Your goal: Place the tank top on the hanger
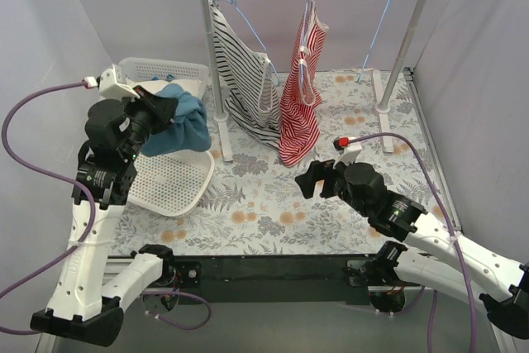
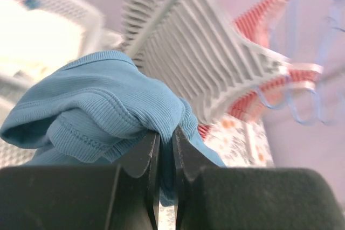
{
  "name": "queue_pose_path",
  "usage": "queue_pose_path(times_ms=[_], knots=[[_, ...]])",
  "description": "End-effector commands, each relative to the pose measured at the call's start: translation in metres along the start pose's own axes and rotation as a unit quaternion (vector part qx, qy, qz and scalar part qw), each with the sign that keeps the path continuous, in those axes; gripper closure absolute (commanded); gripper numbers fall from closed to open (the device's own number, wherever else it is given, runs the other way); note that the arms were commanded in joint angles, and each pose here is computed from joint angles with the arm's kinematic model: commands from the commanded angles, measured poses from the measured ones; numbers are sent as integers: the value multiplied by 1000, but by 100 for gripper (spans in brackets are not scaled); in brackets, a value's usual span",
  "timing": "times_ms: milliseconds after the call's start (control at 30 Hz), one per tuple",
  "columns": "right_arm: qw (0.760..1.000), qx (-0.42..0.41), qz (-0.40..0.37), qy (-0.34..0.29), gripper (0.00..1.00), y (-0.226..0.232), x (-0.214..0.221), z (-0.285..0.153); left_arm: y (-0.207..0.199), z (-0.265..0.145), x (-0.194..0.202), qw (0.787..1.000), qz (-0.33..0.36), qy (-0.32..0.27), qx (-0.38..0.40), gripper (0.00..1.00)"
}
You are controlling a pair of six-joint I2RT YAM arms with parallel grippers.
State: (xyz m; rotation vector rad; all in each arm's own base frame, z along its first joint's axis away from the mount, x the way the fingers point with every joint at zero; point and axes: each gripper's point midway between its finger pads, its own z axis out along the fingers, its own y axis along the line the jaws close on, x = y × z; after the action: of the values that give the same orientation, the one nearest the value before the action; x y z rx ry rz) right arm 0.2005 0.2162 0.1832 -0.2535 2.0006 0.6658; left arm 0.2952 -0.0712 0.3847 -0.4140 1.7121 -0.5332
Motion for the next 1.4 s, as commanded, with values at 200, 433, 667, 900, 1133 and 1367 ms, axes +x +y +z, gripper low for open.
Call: queue_pose_path(times_ms=[200, 433, 667, 900, 1133, 1367], knots=[[992, 43, -2, -116, 2, -7, -83, -39, -112, -31, 25, 942, 43, 144, 300, 100], [990, 81, -1, -117, 2, -24, -77, -42, -156, -48, 124, 904, 60, 252, 341, 100], [995, 85, 18, -49, 2, -29, -31, -25, -125, -58, 241, 882, 58, 360, 297, 100], [995, 88, 40, 30, 2, -38, 31, -7, -26, -113, 378, 818, 74, 535, 200, 85], [987, 116, 65, 87, 4, -53, 74, -6, -14, -92, 356, 866, 100, 471, 135, 40], [970, 183, 126, 99, 14, -81, 102, -27, -47, -32, 304, 918, 157, 352, 93, 41]])
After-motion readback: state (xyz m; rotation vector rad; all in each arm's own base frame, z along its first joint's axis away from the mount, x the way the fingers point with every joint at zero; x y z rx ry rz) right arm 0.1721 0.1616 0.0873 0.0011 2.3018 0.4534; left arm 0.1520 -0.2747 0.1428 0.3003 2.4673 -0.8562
